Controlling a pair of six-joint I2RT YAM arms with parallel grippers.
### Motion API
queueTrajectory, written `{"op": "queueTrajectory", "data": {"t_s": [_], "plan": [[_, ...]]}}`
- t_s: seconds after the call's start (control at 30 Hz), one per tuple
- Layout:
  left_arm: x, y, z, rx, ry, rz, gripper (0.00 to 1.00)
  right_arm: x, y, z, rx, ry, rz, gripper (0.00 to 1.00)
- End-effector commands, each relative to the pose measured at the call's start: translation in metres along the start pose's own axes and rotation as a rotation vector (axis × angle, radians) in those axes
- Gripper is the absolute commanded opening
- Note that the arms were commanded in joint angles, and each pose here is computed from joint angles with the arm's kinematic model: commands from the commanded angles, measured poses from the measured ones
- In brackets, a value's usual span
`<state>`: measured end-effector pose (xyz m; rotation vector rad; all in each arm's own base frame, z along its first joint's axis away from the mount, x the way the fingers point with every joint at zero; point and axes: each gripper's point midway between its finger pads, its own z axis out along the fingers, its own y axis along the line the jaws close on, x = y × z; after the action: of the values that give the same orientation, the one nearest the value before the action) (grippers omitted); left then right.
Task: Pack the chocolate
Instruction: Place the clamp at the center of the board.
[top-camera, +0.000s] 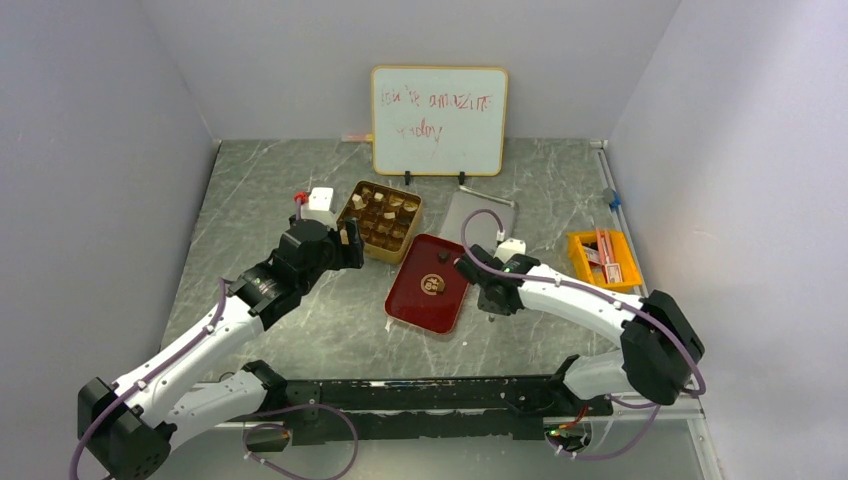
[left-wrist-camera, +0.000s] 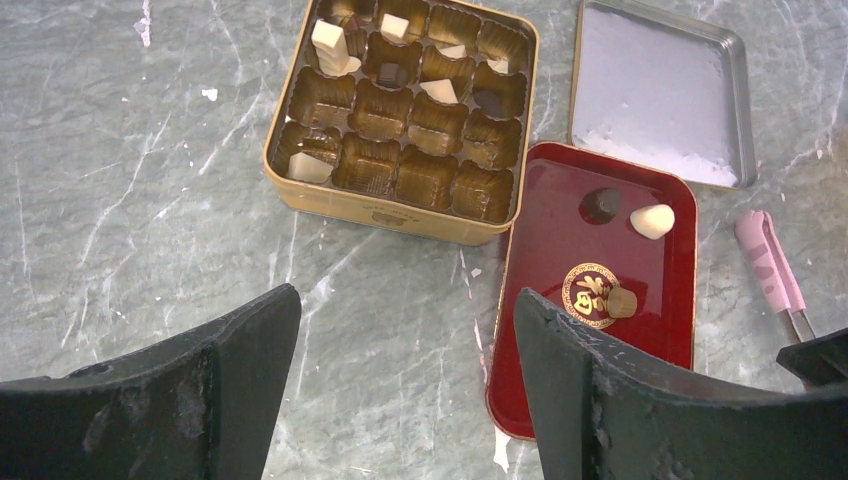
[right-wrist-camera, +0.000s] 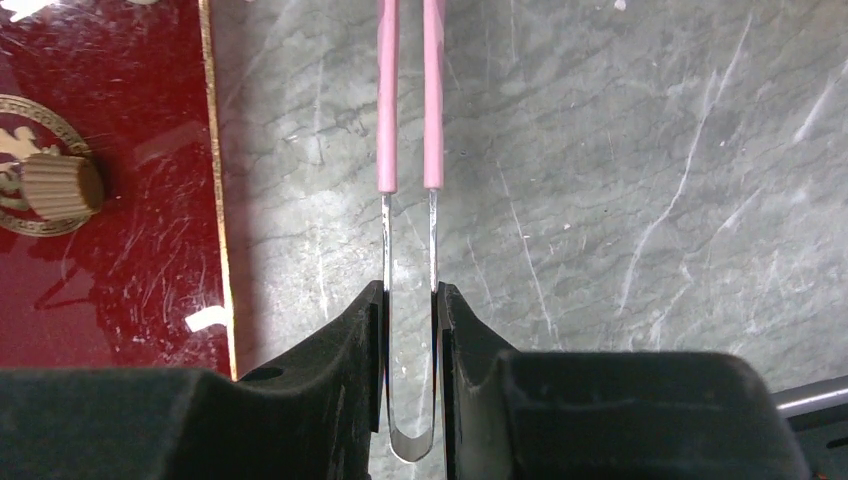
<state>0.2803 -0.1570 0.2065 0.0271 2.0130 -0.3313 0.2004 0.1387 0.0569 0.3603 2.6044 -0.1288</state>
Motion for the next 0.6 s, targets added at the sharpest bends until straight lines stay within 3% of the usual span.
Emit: {"op": "queueTrajectory", "data": {"t_s": [0.0, 0.17, 0.3, 0.57], "plan": [[-0.01, -0.007, -0.005, 0.036, -0.03, 0.003, 0.83, 0.003, 0.004, 0.013, 0.005, -0.005, 0.053, 0.22], [-0.009, -0.006, -0.005, 0.036, -0.024, 0.008, 0.83, 0.016, 0.001, 0.027, 0.037, 0.027, 0.038, 0.3], [-0.009, -0.007, -0.004, 0.038, -0.024, 0.009, 0.83, 0.023, -0.001, 0.033, 0.057, 0.05, 0.034, 0.49], [-0.014, -0.01, -0.002, 0.044, -0.035, 0.007, 0.83, 0.0, 0.004, 0.022, 0.075, -0.003, 0.026, 0.56]]}}
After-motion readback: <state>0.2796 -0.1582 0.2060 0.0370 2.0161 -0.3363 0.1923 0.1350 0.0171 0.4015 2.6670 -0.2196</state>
